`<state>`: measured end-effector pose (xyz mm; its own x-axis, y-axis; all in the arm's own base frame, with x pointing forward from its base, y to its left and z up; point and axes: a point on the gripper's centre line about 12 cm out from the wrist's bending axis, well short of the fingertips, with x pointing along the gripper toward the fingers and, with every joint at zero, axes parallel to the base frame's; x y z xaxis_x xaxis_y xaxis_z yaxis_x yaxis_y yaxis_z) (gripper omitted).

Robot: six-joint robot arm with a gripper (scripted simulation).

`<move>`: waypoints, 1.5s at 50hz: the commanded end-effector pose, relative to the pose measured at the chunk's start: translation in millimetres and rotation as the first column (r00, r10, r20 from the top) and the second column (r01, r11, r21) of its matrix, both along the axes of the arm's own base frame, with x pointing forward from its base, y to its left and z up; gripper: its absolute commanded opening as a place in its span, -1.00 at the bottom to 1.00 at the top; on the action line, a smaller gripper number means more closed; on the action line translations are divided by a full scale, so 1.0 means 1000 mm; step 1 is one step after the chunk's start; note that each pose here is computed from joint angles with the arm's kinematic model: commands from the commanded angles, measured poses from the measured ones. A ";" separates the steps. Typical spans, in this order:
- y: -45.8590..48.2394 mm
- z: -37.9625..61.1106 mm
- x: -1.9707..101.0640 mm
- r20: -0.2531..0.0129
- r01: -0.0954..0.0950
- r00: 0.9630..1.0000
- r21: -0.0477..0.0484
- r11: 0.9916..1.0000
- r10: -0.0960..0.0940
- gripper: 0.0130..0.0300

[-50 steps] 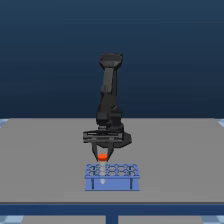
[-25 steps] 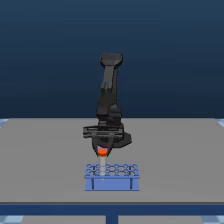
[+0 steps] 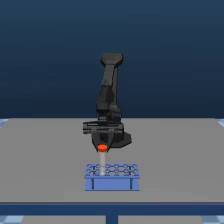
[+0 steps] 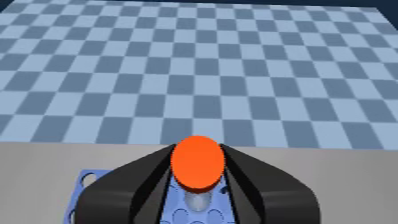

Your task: Pick up the centrifuge tube on the rack

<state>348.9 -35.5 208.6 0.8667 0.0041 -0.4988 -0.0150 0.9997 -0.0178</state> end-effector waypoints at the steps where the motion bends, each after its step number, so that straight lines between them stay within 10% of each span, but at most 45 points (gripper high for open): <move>1: -0.0006 0.0032 0.000 -0.003 0.016 1.000 0.018 1.000 -0.016 -1.00; 75: -0.0006 0.0447 0.000 -0.003 0.016 1.000 0.018 1.000 -0.016 -1.00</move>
